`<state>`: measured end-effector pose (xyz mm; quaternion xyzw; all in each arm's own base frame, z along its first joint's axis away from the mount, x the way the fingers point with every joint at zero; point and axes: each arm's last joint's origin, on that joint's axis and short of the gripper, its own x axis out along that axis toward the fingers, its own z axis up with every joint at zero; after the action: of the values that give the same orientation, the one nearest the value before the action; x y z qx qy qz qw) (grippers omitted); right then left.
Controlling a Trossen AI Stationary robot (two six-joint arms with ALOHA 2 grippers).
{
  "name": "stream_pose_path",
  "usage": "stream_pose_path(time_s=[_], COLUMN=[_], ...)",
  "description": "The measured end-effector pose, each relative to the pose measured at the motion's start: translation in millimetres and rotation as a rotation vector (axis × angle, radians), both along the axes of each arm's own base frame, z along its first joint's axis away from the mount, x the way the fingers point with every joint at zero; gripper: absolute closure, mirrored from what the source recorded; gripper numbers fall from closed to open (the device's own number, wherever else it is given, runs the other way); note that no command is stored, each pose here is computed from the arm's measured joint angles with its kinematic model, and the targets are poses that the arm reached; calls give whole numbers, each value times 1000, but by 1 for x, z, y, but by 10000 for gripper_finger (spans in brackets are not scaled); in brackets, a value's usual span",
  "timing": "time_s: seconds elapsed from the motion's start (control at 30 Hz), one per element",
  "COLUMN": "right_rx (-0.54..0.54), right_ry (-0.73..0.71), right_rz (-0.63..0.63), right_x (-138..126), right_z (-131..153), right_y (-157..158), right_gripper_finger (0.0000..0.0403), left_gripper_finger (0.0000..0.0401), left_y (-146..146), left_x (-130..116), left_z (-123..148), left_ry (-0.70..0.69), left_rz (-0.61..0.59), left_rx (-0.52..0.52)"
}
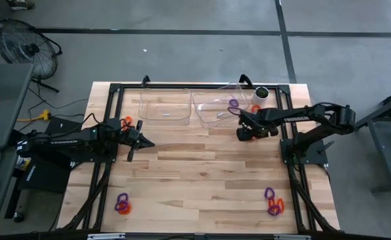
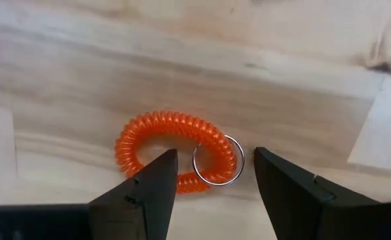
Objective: Sort spring keychains
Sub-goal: Put the orange spring keychain into the left transparent bin
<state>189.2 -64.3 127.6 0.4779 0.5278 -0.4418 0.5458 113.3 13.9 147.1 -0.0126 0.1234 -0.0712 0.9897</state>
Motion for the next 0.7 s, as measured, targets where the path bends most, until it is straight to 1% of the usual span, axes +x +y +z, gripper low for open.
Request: stream_pose_path(time_s=[0.1,0.2,0.53,0.7], right_rx=[4,4,15,13], right_ry=[3,7,23,31], right_rz=[2,11,35,56], right_x=[0,0,0,0], right_z=[0,0,-3,-3], right_y=[1,2,1,2], right_gripper_finger=[209,219,293,319], left_gripper_finger=[400,400,400,400], left_y=[0,0,0,0], left_x=[0,0,0,0], left_z=[0,0,0,0], left_ry=[0,0,0,0], left_rz=[0,0,0,0], left_rx=[0,0,0,0])
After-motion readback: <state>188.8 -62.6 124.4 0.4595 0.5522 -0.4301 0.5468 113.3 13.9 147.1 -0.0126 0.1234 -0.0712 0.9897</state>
